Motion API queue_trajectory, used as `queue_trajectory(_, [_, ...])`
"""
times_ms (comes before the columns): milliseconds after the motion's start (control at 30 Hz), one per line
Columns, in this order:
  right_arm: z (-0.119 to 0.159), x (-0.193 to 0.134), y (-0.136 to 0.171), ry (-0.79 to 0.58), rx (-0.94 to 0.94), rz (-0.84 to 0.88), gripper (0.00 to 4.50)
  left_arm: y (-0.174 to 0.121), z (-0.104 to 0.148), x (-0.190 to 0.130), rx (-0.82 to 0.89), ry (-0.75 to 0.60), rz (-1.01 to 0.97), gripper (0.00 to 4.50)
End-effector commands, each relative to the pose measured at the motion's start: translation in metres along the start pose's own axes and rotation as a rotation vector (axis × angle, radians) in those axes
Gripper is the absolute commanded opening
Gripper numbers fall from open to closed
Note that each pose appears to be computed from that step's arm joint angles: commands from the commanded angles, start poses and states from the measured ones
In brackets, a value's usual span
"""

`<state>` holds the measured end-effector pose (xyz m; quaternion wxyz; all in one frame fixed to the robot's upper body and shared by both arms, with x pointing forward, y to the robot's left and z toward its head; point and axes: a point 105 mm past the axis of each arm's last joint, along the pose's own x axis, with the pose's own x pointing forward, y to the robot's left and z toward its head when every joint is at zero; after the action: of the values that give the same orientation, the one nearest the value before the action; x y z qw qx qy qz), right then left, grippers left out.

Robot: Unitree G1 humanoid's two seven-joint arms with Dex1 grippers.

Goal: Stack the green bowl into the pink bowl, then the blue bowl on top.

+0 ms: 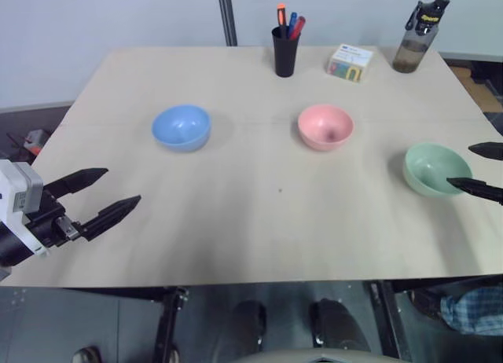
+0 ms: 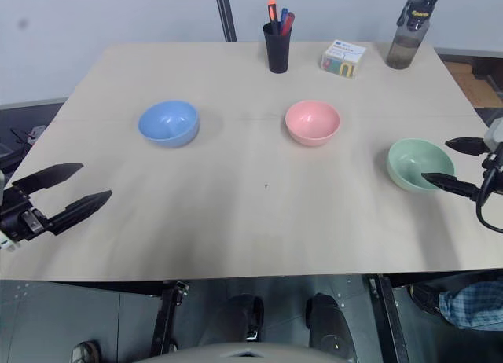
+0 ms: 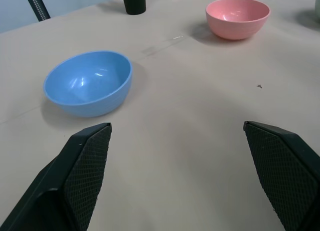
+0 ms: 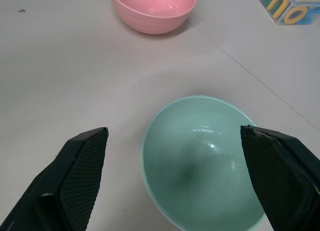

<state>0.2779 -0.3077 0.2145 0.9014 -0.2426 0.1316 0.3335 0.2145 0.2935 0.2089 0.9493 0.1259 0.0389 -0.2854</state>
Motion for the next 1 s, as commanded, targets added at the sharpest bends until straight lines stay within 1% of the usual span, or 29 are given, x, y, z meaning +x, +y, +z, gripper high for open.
queue_trajectory(33, [0.016,-0.009,-0.001,-0.031,-0.049,-0.033,4.43,0.003,0.012,0.004,0.048,-0.039,-0.011,4.5])
queue_trajectory(233, [0.022,0.001,0.008,-0.076,-0.065,-0.035,4.43,0.0,0.015,0.021,0.064,-0.085,-0.036,4.5])
queue_trajectory(300, [0.025,0.011,0.011,-0.088,-0.074,-0.027,4.43,-0.003,0.017,0.026,0.064,-0.098,-0.043,4.5])
queue_trajectory(367, [0.033,0.026,0.017,-0.129,-0.081,-0.009,4.43,-0.007,0.02,0.033,0.071,-0.119,-0.05,4.5])
queue_trajectory(433, [0.046,0.049,0.029,-0.184,-0.097,0.036,4.43,-0.012,0.025,0.042,0.079,-0.152,-0.062,4.5])
queue_trajectory(633, [0.084,0.149,0.069,-0.294,-0.167,0.132,4.43,-0.041,0.04,0.07,0.105,-0.259,-0.149,4.5])
queue_trajectory(667, [0.091,0.166,0.075,-0.303,-0.203,0.139,4.43,-0.045,0.042,0.072,0.101,-0.275,-0.159,4.5])
queue_trajectory(733, [0.099,0.187,0.084,-0.317,-0.249,0.16,4.43,-0.049,0.045,0.074,0.092,-0.293,-0.168,4.5])
queue_trajectory(800, [0.111,0.215,0.093,-0.334,-0.261,0.172,4.43,-0.052,0.045,0.075,0.091,-0.296,-0.168,4.5])
queue_trajectory(867, [0.113,0.238,0.098,-0.309,-0.315,0.176,4.43,-0.054,0.046,0.073,0.093,-0.3,-0.156,4.5])
queue_trajectory(967, [0.109,0.256,0.096,-0.263,-0.377,0.169,3.69,-0.056,0.047,0.068,0.092,-0.302,-0.131,4.5])
queue_trajectory(1000, [0.109,0.259,0.094,-0.254,-0.398,0.169,3.13,-0.057,0.047,0.067,0.091,-0.303,-0.126,4.5])
